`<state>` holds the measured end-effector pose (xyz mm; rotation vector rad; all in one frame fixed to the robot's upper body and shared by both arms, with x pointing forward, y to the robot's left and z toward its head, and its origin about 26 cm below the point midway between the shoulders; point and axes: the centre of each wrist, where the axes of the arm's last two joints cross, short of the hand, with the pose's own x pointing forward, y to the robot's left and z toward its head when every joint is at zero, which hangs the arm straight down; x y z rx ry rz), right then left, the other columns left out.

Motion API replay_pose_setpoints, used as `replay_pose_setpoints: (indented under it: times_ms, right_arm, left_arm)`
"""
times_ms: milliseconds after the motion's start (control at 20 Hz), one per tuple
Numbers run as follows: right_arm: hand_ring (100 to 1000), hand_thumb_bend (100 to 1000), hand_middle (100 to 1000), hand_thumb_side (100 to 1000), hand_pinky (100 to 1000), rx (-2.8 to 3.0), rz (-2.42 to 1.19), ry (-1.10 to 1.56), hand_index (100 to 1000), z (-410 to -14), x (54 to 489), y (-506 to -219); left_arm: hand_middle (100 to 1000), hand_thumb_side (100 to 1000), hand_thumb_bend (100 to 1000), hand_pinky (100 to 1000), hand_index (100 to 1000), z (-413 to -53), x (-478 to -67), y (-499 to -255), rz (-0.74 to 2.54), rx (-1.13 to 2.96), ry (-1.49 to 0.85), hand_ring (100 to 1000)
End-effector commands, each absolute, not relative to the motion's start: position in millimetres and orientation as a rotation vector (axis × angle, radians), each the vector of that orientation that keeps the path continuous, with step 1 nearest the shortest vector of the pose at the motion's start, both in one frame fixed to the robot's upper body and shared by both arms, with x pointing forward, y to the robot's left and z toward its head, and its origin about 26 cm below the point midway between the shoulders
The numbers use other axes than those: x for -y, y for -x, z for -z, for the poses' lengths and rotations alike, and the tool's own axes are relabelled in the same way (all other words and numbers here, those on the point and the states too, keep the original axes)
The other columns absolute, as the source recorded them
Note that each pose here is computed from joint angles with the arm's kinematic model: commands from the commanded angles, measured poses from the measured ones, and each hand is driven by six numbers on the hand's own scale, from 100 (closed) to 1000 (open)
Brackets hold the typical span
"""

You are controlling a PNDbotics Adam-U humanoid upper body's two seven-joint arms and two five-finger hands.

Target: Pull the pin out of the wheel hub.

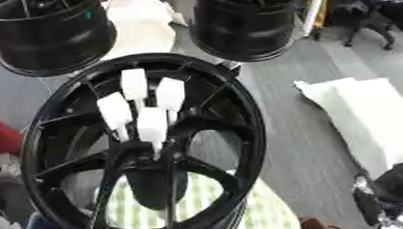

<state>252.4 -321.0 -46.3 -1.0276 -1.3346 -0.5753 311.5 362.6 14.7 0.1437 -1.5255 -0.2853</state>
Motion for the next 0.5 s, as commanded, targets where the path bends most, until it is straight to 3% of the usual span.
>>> replay_pose_setpoints:
  times_ms: [50, 300, 500]
  right_arm:
    - [487, 448, 763, 212, 297, 1.356, 0.577, 1.037, 715, 40.7, 325.3, -254.6]
    - [487, 448, 763, 211, 297, 1.357, 0.579, 1.033, 715, 40.5, 324.7, -254.9]
    - [487, 448, 763, 211, 297, 1.355, 0.580, 1.036, 715, 40.9, 325.7, -253.9]
  left_arm:
    - [477, 664, 100, 516, 815, -26.2, -369.6, -313.8, 0.310, 1.549, -0.168, 480]
    - [484, 661, 100, 521, 818, -37.1, -371.3, -314.4, 0.306, 1.586, -0.172, 488]
    - [491, 642, 100, 526, 820, -82.8, -379.9, -324.3, 0.329, 1.730, -0.218, 495]
